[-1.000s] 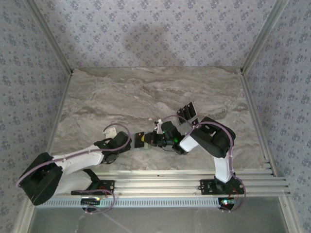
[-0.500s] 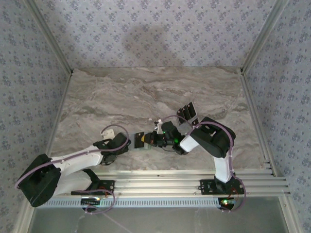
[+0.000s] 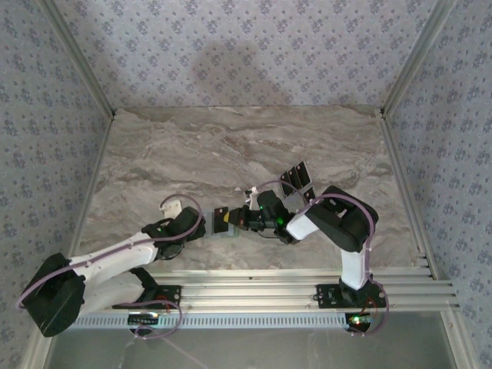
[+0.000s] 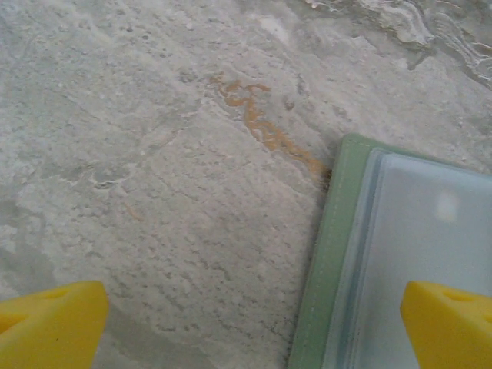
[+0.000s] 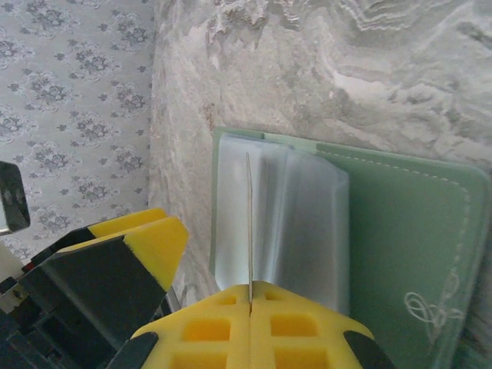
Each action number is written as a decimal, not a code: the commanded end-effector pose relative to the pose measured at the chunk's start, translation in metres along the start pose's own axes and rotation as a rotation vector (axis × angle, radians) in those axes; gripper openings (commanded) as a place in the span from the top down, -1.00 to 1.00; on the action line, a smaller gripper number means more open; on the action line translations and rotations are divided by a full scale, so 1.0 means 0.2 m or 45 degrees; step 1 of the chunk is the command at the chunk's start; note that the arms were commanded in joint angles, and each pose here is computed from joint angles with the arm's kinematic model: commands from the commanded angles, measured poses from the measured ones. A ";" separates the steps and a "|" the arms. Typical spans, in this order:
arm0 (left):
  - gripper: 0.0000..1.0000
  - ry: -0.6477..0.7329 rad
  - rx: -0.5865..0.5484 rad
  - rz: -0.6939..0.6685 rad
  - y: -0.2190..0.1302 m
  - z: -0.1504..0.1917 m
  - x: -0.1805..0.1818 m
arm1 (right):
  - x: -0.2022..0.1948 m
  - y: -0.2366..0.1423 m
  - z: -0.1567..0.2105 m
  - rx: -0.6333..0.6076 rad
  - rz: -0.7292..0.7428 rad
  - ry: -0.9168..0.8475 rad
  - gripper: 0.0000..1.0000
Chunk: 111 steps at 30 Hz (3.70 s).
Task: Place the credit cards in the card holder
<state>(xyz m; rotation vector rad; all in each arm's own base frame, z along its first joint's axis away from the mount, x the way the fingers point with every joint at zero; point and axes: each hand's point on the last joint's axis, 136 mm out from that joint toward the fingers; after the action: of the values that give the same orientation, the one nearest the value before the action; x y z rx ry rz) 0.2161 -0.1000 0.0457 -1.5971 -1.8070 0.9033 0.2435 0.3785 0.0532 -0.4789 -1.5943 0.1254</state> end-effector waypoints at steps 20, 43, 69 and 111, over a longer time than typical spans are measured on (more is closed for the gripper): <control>-0.94 0.001 0.084 -0.119 0.06 0.11 0.07 | -0.19 -0.05 -0.02 -0.018 0.166 0.047 1.00; -0.94 -0.004 0.101 -0.129 0.07 0.15 0.09 | 0.06 0.06 -0.02 0.035 0.003 -0.032 1.00; -0.94 0.002 0.100 -0.137 0.07 0.15 0.10 | -0.08 0.05 0.03 0.009 0.053 0.035 1.00; -0.93 0.002 0.100 -0.143 0.07 0.15 0.11 | -0.11 0.11 0.03 0.027 0.036 0.100 1.00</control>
<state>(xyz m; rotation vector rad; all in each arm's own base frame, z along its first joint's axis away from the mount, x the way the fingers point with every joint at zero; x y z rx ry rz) 0.2117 -0.0955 0.0244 -1.5036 -1.8441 0.9468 0.2424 0.3939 0.0384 -0.4506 -1.5537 0.1249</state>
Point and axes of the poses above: each hand's point on the last joint's axis, 136 mm out from that joint toward the fingers, its own y axis out along the fingers, its own x axis along the line the jaws close on, z = x × y, and after that the axes turned 8 degrees about y, right-handed
